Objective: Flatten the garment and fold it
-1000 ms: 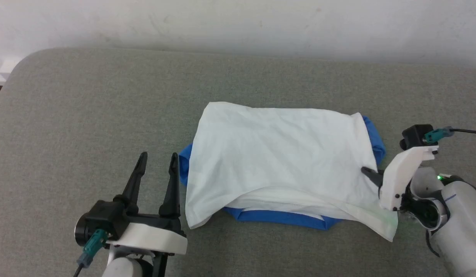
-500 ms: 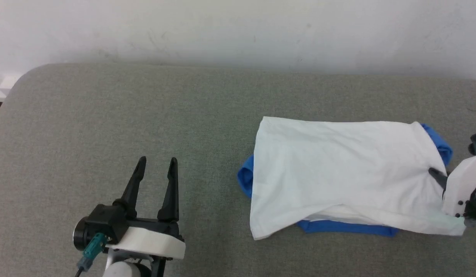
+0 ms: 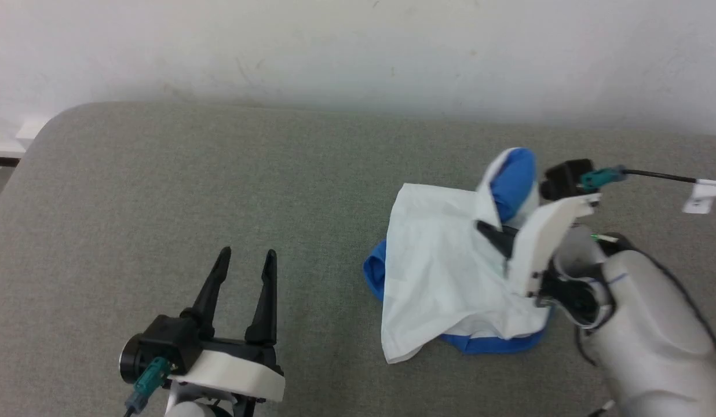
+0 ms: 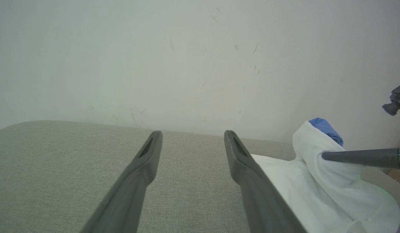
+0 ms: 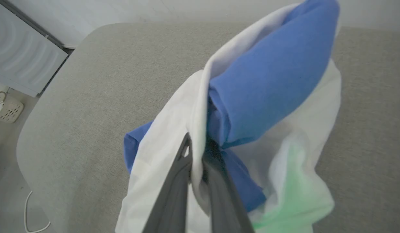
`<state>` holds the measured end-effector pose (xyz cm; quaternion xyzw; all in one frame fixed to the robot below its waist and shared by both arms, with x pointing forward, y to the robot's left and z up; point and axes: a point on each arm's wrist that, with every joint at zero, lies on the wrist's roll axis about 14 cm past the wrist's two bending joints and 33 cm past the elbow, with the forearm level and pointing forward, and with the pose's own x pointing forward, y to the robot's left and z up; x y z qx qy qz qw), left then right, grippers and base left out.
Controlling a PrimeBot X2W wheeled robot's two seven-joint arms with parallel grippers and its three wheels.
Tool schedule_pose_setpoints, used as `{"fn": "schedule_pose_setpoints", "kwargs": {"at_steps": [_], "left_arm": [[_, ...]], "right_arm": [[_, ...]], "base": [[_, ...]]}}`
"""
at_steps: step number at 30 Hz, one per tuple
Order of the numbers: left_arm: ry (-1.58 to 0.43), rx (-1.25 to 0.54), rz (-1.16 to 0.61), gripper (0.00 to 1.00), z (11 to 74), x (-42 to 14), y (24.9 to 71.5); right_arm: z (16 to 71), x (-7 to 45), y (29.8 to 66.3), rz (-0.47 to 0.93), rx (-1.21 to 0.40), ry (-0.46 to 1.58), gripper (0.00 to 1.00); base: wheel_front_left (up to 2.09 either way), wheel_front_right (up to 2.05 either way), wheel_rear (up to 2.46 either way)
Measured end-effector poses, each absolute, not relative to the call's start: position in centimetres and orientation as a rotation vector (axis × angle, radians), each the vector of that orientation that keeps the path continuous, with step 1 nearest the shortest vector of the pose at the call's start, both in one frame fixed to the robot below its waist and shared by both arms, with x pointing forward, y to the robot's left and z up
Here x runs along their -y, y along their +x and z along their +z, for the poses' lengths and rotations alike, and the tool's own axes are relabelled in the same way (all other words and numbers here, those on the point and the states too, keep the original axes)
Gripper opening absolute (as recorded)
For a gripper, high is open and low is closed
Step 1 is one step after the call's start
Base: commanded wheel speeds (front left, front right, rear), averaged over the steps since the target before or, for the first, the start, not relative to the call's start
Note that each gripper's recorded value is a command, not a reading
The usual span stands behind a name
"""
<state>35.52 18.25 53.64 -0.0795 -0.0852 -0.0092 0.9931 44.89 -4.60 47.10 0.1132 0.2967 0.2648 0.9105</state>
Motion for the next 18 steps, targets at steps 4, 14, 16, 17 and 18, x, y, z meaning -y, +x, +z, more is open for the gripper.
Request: {"fn": "schedule_pose_setpoints", "kwargs": {"at_steps": [4,14,16,17,18], "left_arm": [[-0.162,0.161,-0.014,1.00,53.3,-18.3,35.7],[-0.165,0.132,0.003,1.00,52.4,-18.6,36.3],[-0.165,0.130,0.005,1.00,52.3,-18.6,36.4],[-0.165,0.130,0.004,1.00,52.3,-18.6,36.4],[-0.165,0.130,0.003,1.00,52.3,-18.6,36.5]], "right_arm": [[46.6,0.3,44.6,0.599,-0.628,0.320,0.00],[44.6,-4.2,43.7,0.671,-0.647,0.379,1.00],[45.5,-5.2,43.6,0.707,-0.604,0.375,1.00],[46.3,-5.8,43.5,0.728,-0.573,0.378,1.00],[47.1,-6.3,43.4,0.748,-0.539,0.376,1.00]], "base": [[0.00,0.00,0.00],[0.00,0.00,0.00],[0.00,0.00,0.00],[0.00,0.00,0.00],[0.00,0.00,0.00]]}}
